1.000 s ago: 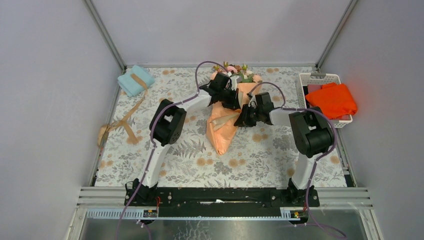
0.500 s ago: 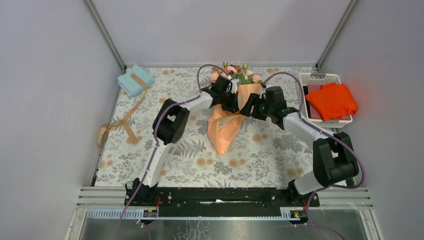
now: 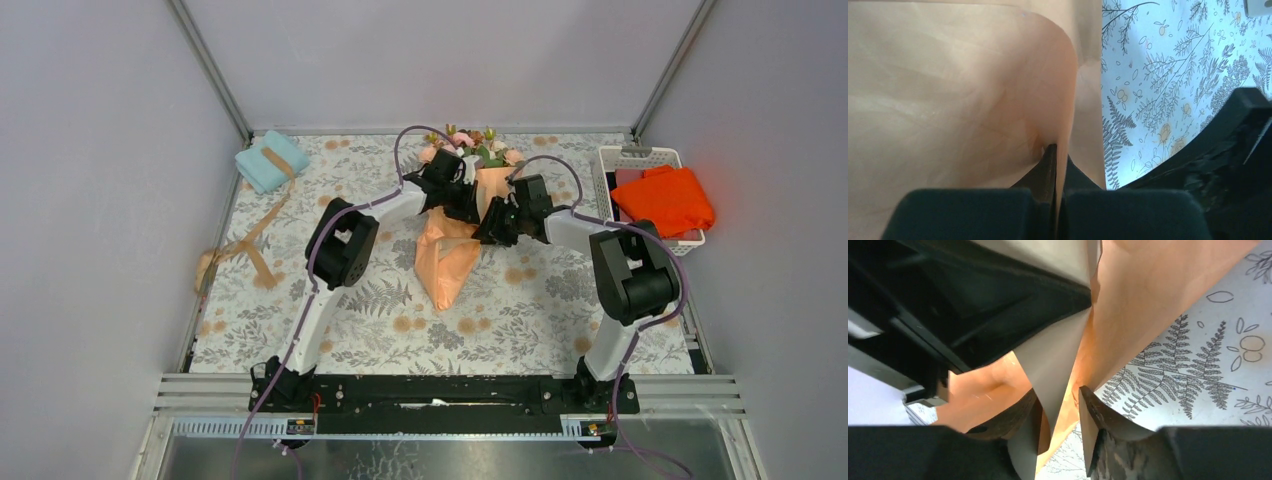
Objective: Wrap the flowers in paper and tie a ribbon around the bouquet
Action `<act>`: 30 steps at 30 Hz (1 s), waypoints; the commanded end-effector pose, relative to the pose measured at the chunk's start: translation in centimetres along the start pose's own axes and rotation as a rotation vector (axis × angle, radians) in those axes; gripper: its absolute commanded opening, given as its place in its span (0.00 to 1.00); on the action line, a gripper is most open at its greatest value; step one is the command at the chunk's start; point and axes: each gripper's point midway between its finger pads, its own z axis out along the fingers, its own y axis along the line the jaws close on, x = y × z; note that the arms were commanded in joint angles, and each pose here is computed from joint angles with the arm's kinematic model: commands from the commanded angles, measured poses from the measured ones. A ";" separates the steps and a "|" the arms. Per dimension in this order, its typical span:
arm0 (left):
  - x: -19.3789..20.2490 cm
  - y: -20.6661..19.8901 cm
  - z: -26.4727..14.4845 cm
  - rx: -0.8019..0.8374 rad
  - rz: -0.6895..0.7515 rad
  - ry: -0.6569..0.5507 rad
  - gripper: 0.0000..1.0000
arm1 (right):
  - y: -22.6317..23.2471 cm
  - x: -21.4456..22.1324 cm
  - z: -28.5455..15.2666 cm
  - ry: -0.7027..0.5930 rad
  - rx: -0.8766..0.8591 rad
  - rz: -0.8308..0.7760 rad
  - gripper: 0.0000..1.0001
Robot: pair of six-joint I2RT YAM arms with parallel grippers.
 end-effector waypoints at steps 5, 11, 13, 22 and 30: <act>-3.1 -1.0 -1.7 -0.025 0.109 -0.051 0.21 | 1.4 -0.2 -0.1 0.006 -0.083 -0.044 0.10; -6.0 -5.5 -7.8 0.041 0.284 -0.055 0.73 | 0.6 -0.5 0.3 0.000 -0.076 -0.072 0.03; -6.1 -7.0 -11.0 0.043 0.371 -0.053 0.82 | 0.6 -0.8 0.4 -0.002 -0.078 -0.083 0.02; 4.9 -7.5 -18.0 -0.235 0.655 0.125 0.99 | 1.1 -2.1 0.8 -0.016 -0.080 -0.103 0.00; 8.2 -7.6 -15.8 -0.371 0.785 0.069 0.99 | 0.7 -2.4 1.0 -0.021 -0.051 -0.100 0.00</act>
